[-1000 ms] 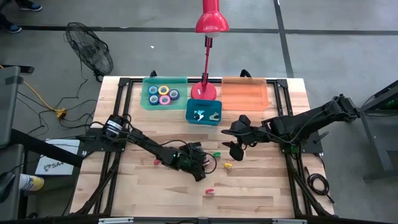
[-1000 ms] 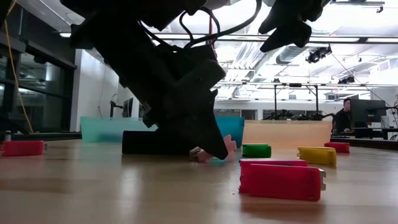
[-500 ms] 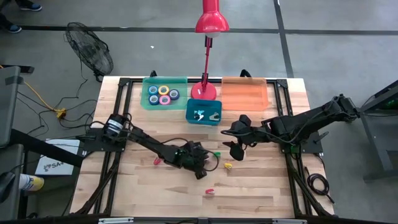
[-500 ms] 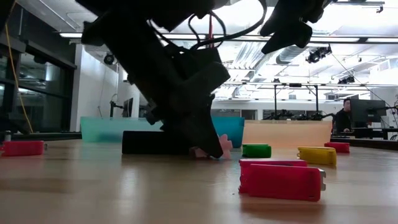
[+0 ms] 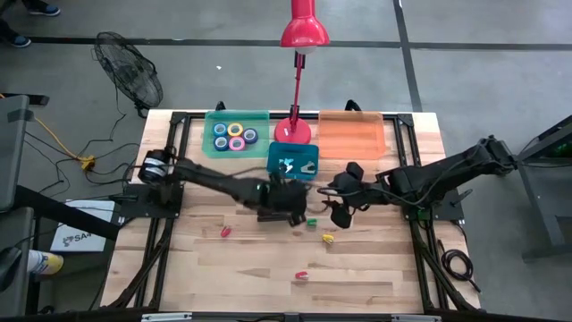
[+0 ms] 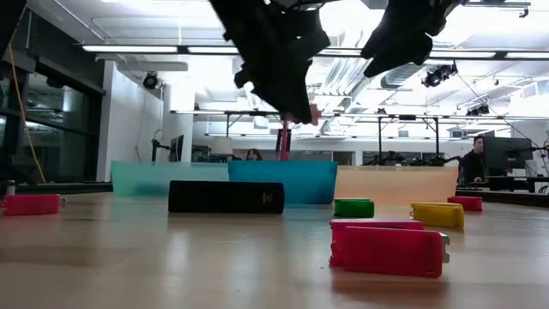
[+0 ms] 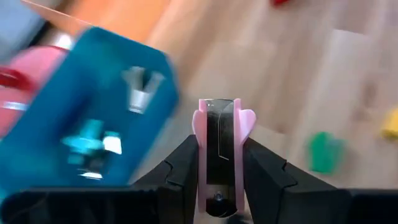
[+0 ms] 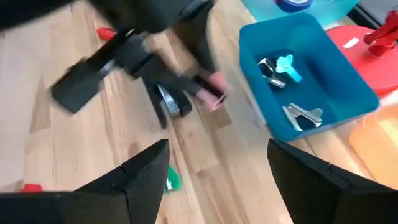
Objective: Pick and place Stapler, Stapler remover, tape
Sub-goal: Put the pink staple remover into the blue bin, then put the black stapler into the orange bin
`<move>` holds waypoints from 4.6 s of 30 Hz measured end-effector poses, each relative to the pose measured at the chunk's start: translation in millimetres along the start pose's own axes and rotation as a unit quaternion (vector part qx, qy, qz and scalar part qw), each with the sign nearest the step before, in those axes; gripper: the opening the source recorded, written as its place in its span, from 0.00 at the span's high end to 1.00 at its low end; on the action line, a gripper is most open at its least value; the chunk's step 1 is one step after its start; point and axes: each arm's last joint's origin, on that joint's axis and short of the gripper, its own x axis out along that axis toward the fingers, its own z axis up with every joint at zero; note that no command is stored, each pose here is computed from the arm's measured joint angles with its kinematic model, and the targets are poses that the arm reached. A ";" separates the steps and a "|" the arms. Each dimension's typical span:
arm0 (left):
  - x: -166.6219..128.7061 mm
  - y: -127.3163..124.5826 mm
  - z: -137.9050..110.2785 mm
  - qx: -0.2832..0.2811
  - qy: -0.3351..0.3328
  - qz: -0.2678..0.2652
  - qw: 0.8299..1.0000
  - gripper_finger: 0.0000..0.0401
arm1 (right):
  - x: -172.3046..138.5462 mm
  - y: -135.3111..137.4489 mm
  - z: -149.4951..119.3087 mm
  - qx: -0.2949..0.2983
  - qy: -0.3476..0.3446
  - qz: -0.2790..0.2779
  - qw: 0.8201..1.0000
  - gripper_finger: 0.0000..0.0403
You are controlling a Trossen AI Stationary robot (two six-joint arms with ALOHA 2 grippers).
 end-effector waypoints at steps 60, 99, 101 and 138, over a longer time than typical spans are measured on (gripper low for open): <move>58.8 175.1 28.6 0.093 0.115 -0.080 0.986 0.52 | -65.7 -84.8 3.8 -0.007 0.020 -0.048 0.999 0.35; -19.5 132.8 8.0 0.056 0.257 -0.147 0.954 0.47 | -66.1 -84.8 -2.0 0.029 0.054 -0.032 0.998 0.35; -24.9 127.3 -1.8 0.050 0.254 -0.148 0.954 0.47 | -66.1 -84.9 -2.3 0.034 0.055 -0.033 0.997 0.35; -42.8 53.3 -83.9 0.017 0.152 -0.190 0.970 0.18 | -64.8 -84.4 -4.6 0.035 0.065 -0.022 0.997 0.35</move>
